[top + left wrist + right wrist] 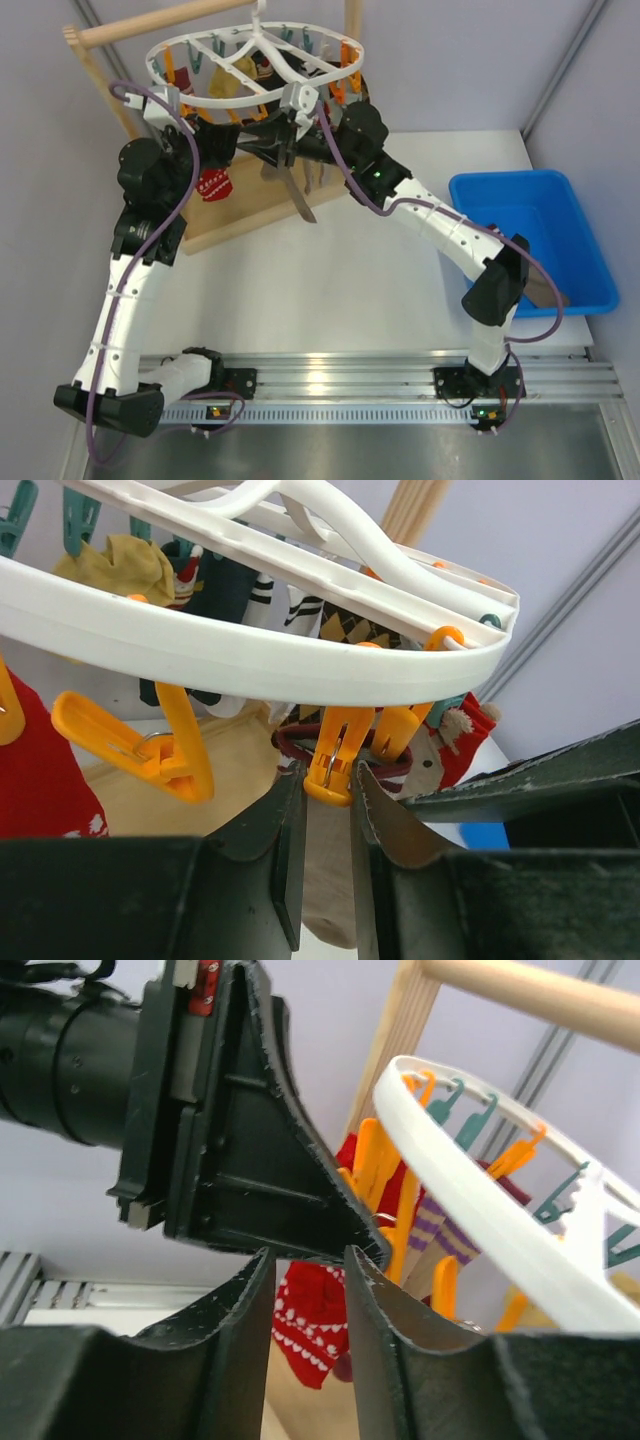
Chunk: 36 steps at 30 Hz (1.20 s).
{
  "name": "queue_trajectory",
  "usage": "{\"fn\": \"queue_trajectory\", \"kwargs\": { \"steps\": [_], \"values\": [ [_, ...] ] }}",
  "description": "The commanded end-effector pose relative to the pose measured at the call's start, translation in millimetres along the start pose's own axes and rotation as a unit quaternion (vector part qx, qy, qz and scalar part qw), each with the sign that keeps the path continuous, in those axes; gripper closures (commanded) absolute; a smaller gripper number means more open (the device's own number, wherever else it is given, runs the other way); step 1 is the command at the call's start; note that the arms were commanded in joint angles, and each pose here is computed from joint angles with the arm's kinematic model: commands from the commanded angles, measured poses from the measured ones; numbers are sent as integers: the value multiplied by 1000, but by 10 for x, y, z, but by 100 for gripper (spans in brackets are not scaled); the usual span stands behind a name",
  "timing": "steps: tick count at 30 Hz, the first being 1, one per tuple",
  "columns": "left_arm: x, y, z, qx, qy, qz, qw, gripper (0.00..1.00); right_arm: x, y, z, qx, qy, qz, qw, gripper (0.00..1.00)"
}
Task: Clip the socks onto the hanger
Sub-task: Open the clamp at the hanger.
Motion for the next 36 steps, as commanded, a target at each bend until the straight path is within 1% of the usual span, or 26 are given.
{"fn": "queue_trajectory", "kwargs": {
  "steps": [1, 4, 9, 11, 16, 21, 27, 30, 31, 32, 33, 36],
  "values": [
    [-158, 126, 164, -22, -20, -38, 999, 100, -126, -99, 155, -10, 26, -30, 999, 65],
    [-182, 139, 182, -21, -20, -44, 999, 100, -250, -89, 69, 3, 45, -62, 997, 61],
    [-200, 150, 187, -19, -18, -48, 998, 100, -279, -68, -41, 22, 63, -69, 995, 59],
    [-202, 148, 181, -17, -17, -49, 998, 100, -257, -68, -94, 27, 66, -64, 995, 57],
    [-208, 163, 174, -14, -25, -52, 998, 100, -179, -57, -177, 24, 70, -27, 997, 45],
    [-167, 166, 170, -14, -30, -39, 999, 100, -130, 8, -139, 6, 72, 9, 997, 44],
    [-188, 170, 198, -17, -28, -42, 999, 100, -152, 106, -133, 9, 92, 30, 995, 43],
    [-210, 162, 176, -10, -23, -51, 998, 100, -201, 85, -193, 14, 99, 15, 995, 42],
    [-231, 171, 172, -8, -21, -58, 998, 100, -238, 58, -134, 10, 102, 5, 995, 42],
    [-232, 169, 165, -7, -19, -59, 998, 100, -260, 27, -191, 15, 98, -4, 995, 43],
    [-228, 163, 151, -4, -17, -59, 998, 100, -312, 18, -167, 11, 99, -18, 995, 43],
    [-229, 169, 146, -2, -14, -58, 998, 100, -332, -36, -156, 4, 91, -28, 995, 43]
  ]
}}
Point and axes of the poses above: each gripper's point midway between its finger pads, its own y axis back along the fingers, its own x axis along the line the jaws close on, z = x × y, the point moved 5 cm from there along y, back along the fingers, and after that the axes turned 3 degrees about y, right-handed, at the moved point
